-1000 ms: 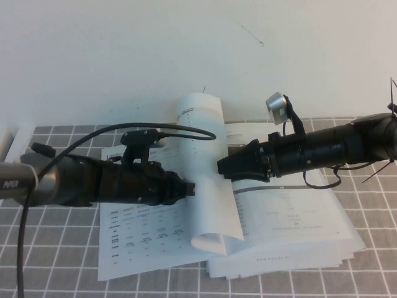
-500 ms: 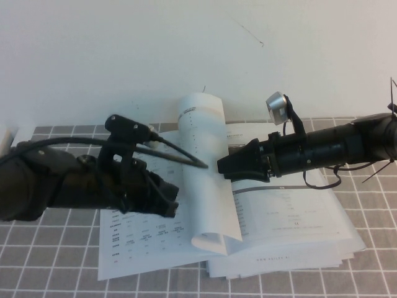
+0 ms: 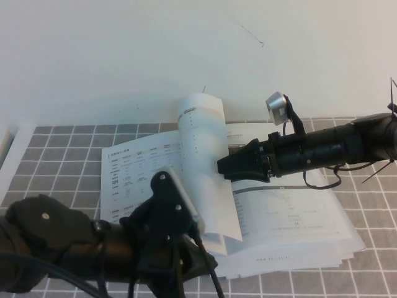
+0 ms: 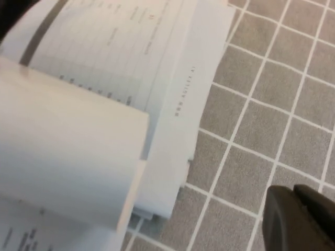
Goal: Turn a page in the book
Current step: Open the closed book
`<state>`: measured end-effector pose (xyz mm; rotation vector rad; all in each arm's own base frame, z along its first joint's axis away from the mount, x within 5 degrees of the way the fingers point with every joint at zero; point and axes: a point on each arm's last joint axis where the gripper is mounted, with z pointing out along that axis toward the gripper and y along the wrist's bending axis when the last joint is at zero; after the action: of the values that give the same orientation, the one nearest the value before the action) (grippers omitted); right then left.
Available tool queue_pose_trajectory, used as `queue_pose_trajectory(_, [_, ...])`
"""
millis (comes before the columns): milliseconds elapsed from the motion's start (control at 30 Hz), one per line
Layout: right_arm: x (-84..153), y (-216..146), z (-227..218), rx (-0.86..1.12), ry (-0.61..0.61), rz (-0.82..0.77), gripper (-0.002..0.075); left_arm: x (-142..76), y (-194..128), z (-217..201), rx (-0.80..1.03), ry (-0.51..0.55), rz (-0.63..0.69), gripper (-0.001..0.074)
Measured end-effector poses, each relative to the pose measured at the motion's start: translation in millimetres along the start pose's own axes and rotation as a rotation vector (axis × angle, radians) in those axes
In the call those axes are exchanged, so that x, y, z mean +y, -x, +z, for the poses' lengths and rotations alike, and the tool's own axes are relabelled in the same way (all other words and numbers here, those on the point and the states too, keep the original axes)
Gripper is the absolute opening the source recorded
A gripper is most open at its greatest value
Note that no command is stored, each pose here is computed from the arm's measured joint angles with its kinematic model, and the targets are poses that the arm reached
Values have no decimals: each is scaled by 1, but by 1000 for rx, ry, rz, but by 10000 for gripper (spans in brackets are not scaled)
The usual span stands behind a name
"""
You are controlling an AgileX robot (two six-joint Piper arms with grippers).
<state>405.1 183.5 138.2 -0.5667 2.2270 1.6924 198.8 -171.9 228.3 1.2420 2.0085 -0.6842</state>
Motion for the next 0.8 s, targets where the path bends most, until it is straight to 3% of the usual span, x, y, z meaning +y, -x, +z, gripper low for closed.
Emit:
queue_pose_trajectory(133, [0, 0, 0, 2, -1, 1, 408, -10, 3, 14, 10, 52, 62, -4])
queue_pose_trajectory(367, [0, -1, 0, 6, -3, 0, 408, 0, -2, 39, 30, 262, -23, -4])
queue_pose_trajectory(800, [0, -1, 0, 6, -3, 0, 408, 15, -11, 47, 60, 406, -118, -4])
